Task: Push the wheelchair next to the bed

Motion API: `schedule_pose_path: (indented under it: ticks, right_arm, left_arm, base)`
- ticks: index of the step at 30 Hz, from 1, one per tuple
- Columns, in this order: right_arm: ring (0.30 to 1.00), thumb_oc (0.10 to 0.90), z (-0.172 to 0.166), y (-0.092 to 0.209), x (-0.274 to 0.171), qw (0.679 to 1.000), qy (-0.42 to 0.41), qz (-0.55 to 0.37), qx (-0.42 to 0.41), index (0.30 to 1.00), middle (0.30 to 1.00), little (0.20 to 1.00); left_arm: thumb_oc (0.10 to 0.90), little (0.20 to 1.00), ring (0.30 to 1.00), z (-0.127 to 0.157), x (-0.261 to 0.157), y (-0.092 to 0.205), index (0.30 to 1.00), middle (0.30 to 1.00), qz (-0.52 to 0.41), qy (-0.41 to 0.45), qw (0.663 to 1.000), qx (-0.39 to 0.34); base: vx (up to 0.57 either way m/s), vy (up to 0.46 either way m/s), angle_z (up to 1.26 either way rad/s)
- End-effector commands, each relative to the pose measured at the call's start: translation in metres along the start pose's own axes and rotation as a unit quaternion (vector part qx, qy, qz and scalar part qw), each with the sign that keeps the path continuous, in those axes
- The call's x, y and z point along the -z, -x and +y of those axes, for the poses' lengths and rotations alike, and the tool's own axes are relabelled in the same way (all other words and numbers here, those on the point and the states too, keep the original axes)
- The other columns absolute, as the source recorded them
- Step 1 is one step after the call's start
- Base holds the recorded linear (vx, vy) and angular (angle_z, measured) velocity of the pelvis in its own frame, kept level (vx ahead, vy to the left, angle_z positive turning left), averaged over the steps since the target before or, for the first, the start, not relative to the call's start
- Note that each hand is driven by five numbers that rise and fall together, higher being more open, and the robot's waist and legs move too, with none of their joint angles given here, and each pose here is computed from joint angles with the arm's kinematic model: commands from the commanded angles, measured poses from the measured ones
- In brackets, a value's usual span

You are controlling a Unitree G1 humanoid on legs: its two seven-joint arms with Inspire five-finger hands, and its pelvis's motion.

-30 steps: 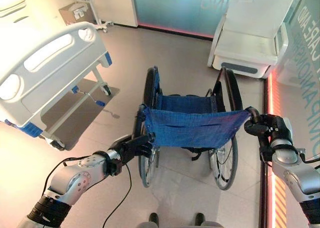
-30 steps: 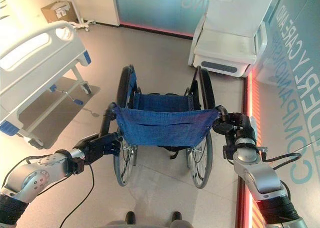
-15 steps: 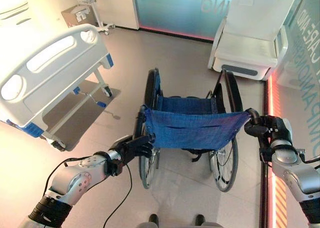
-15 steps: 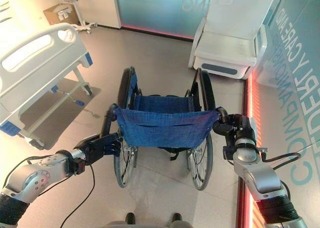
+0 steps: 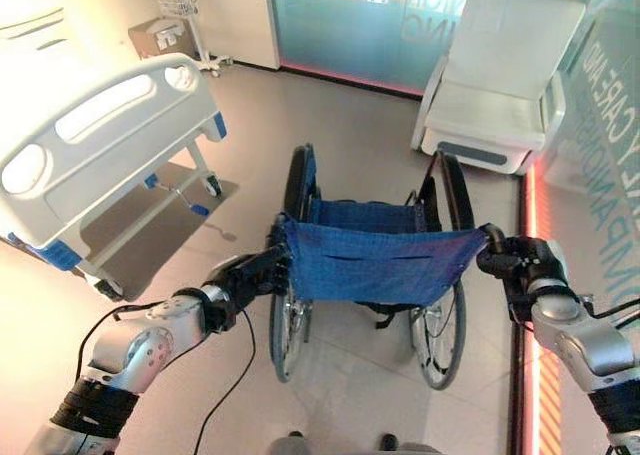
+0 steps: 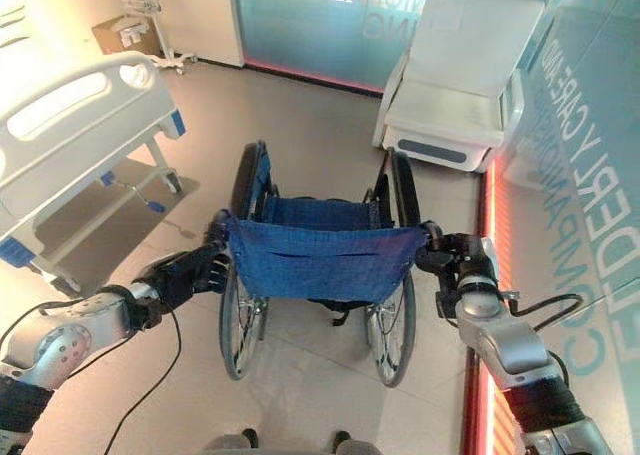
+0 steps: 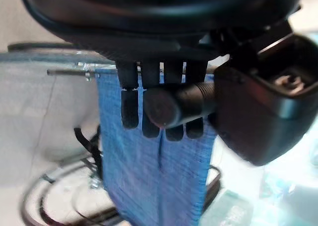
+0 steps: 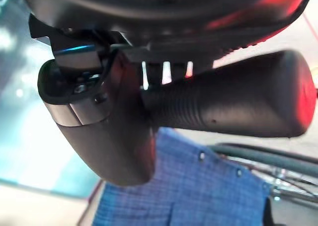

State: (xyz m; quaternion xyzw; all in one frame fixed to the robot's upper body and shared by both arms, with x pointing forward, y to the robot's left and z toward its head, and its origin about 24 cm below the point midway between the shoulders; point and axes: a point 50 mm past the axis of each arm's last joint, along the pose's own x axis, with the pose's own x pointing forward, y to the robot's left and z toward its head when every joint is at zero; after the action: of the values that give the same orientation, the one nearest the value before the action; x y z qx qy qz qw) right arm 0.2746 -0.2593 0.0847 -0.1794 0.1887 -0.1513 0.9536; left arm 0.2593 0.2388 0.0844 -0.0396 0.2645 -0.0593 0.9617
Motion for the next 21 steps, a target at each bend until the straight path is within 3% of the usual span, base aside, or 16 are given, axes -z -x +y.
schedule_pose_path:
  ticks: [1, 13, 21]
  right_arm:
    - [0.3, 0.4, -0.02, 0.013, -0.058, 0.987, 0.033, -0.151, -0.034, 0.3, 0.3, 0.3]
    - [0.3, 0.4, -0.01, 0.007, -0.071, 0.982, 0.009, -0.174, -0.078, 0.3, 0.3, 0.3]
    - [0.3, 0.4, -0.012, 0.012, -0.071, 0.983, -0.019, -0.172, -0.06, 0.3, 0.3, 0.3]
  left_arm:
    - [0.4, 0.3, 0.3, 0.015, -0.043, 0.014, 0.3, 0.3, -0.132, 0.042, 0.99, -0.004]
    - [0.4, 0.3, 0.3, 0.021, -0.03, 0.007, 0.3, 0.3, -0.144, 0.072, 0.986, -0.042]
    - [0.4, 0.3, 0.3, 0.03, -0.037, 0.012, 0.3, 0.3, -0.122, 0.021, 0.992, -0.02]
  base:
    - [0.27, 0.119, -0.16]
    - [0.42, 0.164, -0.37]
    - [0.43, 0.254, -0.08]
